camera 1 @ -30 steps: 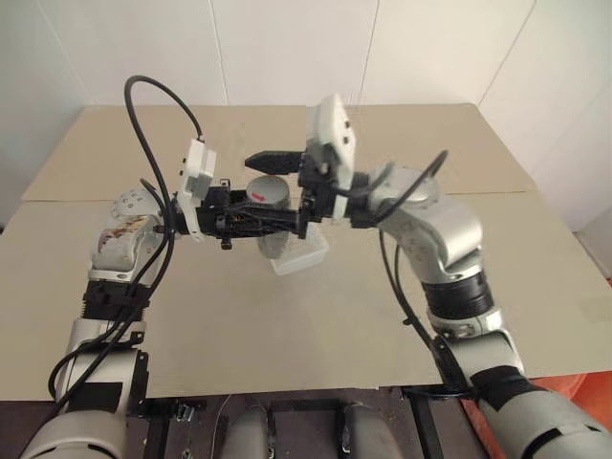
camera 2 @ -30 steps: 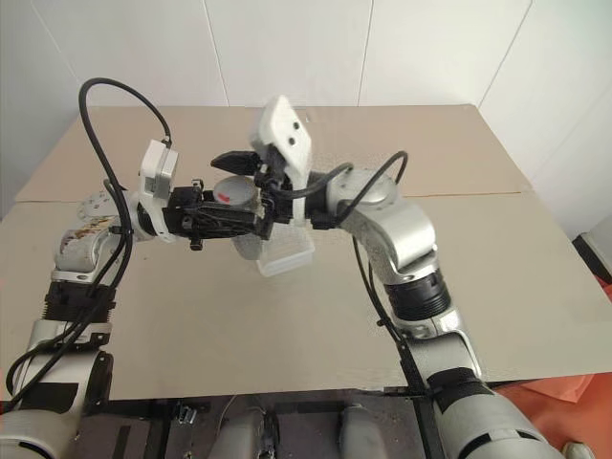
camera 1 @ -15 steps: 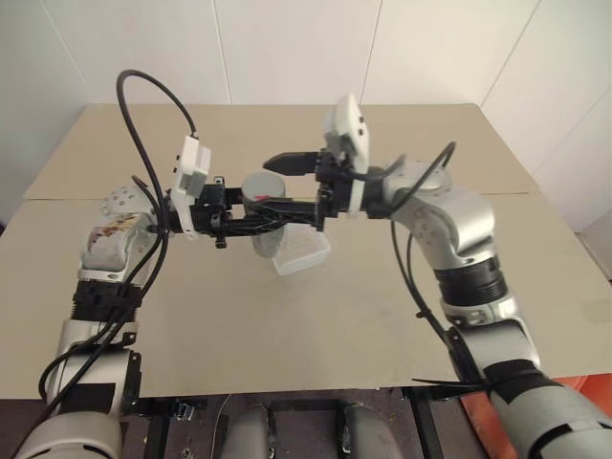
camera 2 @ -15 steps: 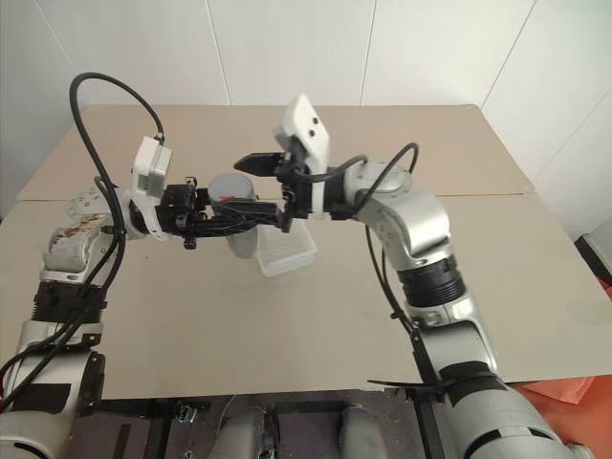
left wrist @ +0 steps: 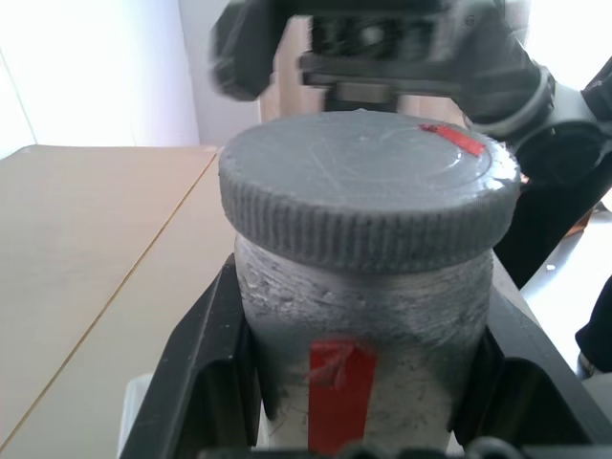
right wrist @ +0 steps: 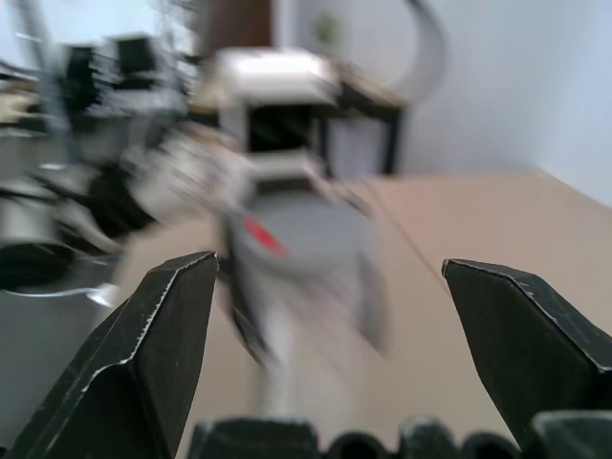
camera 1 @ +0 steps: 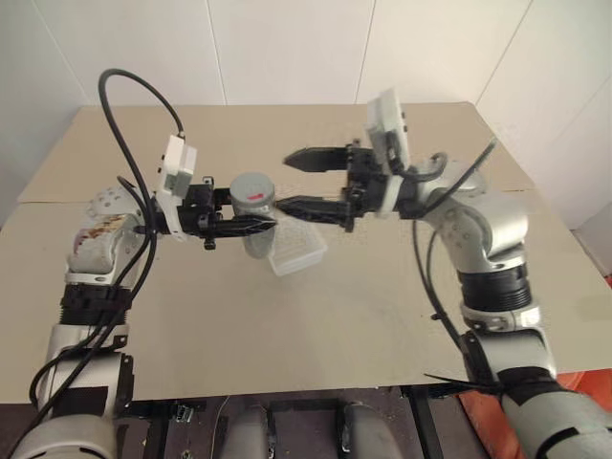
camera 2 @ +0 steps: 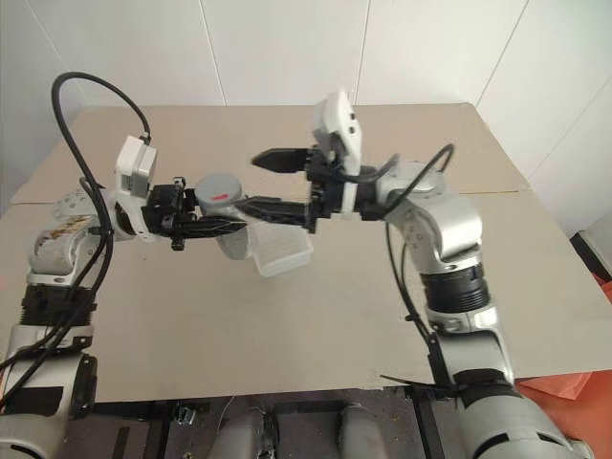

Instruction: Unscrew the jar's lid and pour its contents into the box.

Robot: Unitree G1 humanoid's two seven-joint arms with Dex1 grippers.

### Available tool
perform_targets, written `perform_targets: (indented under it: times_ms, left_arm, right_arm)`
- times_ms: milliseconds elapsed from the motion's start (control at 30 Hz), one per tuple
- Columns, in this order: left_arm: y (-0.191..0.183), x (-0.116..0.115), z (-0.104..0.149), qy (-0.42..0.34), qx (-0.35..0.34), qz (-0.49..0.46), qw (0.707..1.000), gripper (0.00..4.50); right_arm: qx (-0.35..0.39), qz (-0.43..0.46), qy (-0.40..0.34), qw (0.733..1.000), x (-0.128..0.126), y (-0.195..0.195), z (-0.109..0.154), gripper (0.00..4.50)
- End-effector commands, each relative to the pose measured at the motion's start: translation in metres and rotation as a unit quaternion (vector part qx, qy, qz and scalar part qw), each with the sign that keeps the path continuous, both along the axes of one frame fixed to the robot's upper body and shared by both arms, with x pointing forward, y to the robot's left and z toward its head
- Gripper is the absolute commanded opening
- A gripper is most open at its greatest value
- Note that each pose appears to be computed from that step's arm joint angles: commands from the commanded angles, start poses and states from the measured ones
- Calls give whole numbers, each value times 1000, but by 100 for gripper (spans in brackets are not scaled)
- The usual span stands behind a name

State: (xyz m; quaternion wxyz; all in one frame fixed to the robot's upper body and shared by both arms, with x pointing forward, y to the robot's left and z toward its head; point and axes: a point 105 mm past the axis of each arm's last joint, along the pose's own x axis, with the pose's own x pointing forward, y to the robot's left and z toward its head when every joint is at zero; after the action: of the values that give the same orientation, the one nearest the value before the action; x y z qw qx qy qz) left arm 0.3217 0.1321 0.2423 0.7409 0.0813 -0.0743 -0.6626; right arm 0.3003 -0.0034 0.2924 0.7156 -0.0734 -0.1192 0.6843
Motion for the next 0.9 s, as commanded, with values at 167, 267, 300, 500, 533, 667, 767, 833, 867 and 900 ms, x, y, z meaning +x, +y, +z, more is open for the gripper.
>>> perform_targets:
  times_ms: [167, 267, 300, 500, 533, 667, 767, 833, 867, 900]
  left_arm:
    - [-7, -2, 14, -26, -7, -18, 999, 203]
    - [-5, -3, 14, -27, -4, -18, 999, 203]
    - [-4, -4, 14, -27, -4, -15, 1000, 203]
    - [3, -7, 14, -25, -1, -9, 1000, 203]
    - [3, -7, 14, -25, -1, -9, 1000, 203]
    - [5, -8, 14, -23, 1, -7, 1000, 203]
    - [5, -8, 15, -23, 1, -8, 1000, 203]
    - [5, -7, 15, -23, 2, -8, 1000, 203]
    - [5, -6, 14, -23, 2, -8, 1000, 203]
    - [4, -6, 14, -23, 2, -9, 1000, 203]
  right_arm:
    - [-1, -39, -35, 999, 10, 40, 10, 443]
    - [-1, -49, -32, 998, 17, 40, 10, 443]
    - [0, -53, -30, 998, 19, 37, 11, 443]
    - [6, -76, -22, 997, 30, 10, 14, 443]
    - [6, -76, -21, 997, 30, 8, 14, 443]
    - [1, -93, -12, 996, 34, -22, 7, 443]
    - [-4, -92, -15, 996, 31, -30, 5, 443]
    - [-4, -81, -19, 997, 26, -31, 5, 443]
    - [-3, -76, -21, 997, 24, -30, 6, 443]
    - [-3, -64, -25, 998, 20, -28, 7, 443]
